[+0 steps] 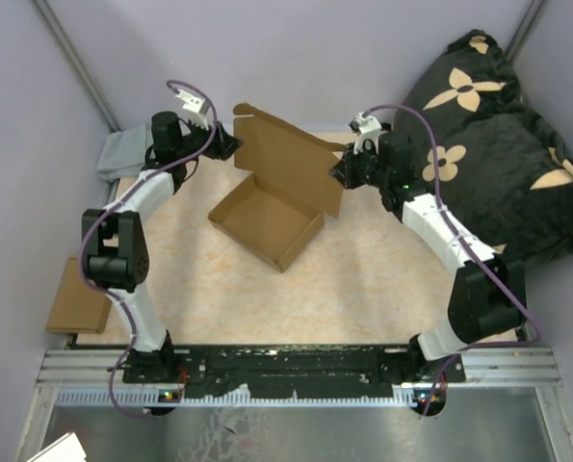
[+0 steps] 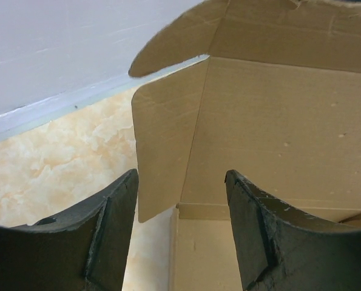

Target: Fold the paper box

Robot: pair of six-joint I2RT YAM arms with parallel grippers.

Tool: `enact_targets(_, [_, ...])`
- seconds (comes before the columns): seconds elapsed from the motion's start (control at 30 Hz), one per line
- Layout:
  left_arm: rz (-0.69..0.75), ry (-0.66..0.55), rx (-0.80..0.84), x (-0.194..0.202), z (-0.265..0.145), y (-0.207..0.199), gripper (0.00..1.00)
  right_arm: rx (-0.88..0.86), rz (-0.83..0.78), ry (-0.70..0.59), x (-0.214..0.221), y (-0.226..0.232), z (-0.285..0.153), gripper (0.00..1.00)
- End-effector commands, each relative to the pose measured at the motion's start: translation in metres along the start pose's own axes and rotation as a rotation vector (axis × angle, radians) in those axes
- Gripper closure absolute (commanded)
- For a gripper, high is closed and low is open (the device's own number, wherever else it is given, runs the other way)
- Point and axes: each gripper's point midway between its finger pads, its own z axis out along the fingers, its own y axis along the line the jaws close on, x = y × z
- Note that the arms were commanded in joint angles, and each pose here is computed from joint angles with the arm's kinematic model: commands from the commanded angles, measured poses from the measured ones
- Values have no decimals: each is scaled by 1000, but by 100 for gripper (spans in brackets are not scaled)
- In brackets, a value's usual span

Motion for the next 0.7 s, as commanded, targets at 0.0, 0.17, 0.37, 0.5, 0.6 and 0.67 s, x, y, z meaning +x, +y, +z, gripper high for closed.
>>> enact_targets(0.0, [40,-48,8,-15,-12,-4,34,-110,-59,-129,-38,5,-17,100])
enact_targets(0.17, [39,-32,-5,-3,-22,0,34,-283,-29,-114,-35,4,-26,100])
enact_targets(0.37, [31,-45,25,-6,-26,-7,34,-431,-55,-16,-21,8,-27,100])
enact_targets(0.5, [34,-44,42,-6,-28,-11,34,-553,-27,16,-13,20,-25,100])
enact_targets(0.6, [28,-31,36,3,-24,-6,34,-637,6,52,-3,25,-23,100])
enact_targets(0.67, [19,-23,44,7,-21,-5,34,-677,23,66,1,28,-24,100])
